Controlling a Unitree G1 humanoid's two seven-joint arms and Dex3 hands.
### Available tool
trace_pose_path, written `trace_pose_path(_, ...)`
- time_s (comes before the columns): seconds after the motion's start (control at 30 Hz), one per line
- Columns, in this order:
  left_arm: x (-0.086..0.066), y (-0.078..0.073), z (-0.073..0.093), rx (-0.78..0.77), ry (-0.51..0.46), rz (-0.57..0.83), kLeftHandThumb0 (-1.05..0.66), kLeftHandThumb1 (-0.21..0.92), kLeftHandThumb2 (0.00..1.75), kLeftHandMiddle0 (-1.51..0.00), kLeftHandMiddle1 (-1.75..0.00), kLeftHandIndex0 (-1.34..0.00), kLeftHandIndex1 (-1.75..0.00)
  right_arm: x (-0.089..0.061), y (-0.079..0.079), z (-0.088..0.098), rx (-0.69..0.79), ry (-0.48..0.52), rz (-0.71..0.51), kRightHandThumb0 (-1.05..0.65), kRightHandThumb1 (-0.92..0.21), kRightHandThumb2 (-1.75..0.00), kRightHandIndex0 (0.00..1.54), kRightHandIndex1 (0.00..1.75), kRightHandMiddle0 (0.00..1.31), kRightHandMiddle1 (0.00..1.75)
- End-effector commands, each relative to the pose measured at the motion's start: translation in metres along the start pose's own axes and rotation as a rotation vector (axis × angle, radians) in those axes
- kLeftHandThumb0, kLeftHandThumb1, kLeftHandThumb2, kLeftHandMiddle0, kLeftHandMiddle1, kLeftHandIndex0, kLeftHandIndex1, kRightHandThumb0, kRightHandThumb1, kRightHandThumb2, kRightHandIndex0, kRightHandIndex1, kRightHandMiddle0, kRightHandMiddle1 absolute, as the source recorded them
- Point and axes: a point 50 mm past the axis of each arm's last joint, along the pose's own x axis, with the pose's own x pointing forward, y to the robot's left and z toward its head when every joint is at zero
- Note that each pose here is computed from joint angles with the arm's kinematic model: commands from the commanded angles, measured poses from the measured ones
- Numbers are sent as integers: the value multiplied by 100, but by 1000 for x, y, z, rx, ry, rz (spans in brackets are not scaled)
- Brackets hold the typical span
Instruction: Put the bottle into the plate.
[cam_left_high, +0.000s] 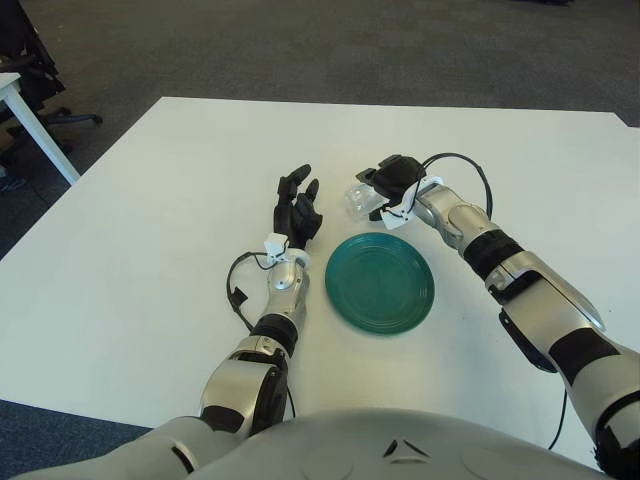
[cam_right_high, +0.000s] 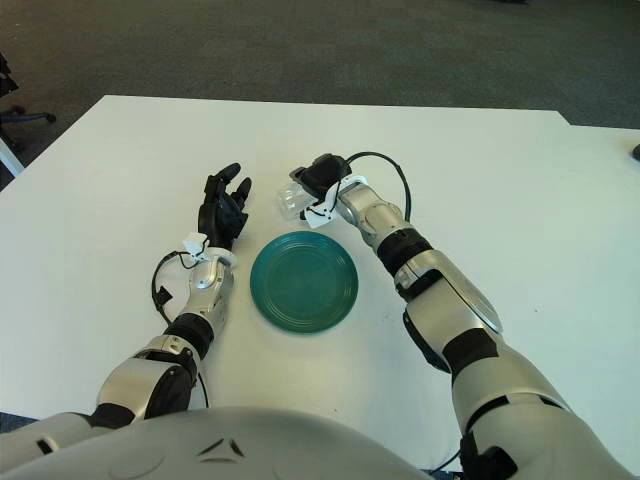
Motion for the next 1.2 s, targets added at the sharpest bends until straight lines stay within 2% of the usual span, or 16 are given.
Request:
trace_pose_path(0.0, -89, -17, -62, -159, 326, 156, -77, 92, 96, -55, 0, -9, -84, 8, -13, -1, -16, 9, -26, -105, -92, -58, 4, 0, 1, 3)
trace_pose_path(0.4, -92, -20, -65, -197, 356, 208, -79, 92, 93, -50, 0, -4, -83, 9, -12, -1, -24, 9, -4, -105, -92, -56, 2, 0, 0, 0)
trace_pose_path(0.53, -94, -19, -64, -195, 339, 218, -80, 92, 91, -49, 0, -3, -83, 6, 1, -3, -21, 16, 17, -105, -92, -57, 2, 0, 0, 0)
trace_pose_path(0.83, -96, -23, -60, -193, 300, 225, -79, 92, 91, -50, -1, -4, -85, 5, 2, -6, -17, 18, 43, -105, -92, -58, 0, 0, 0, 0)
trace_pose_path(1.0, -96, -30, -58, -199, 286, 231, -78, 92, 90, -50, -1, -5, -86, 1, 10, -11, -30, 24, 54, -105, -92, -58, 2, 1, 0, 0)
trace_pose_path(1.1, -96, -32, -57, -194, 271, 223, -78, 92, 90, -51, -1, -6, -87, -2, 25, -14, -15, 46, 63, -105, -92, -58, 3, 1, 0, 0)
trace_pose_path(1.17, -96, -34, -56, -191, 263, 216, -78, 92, 90, -51, -1, -6, -87, -3, 25, -15, -6, 49, 60, -105, -92, -57, 4, 1, 0, 0)
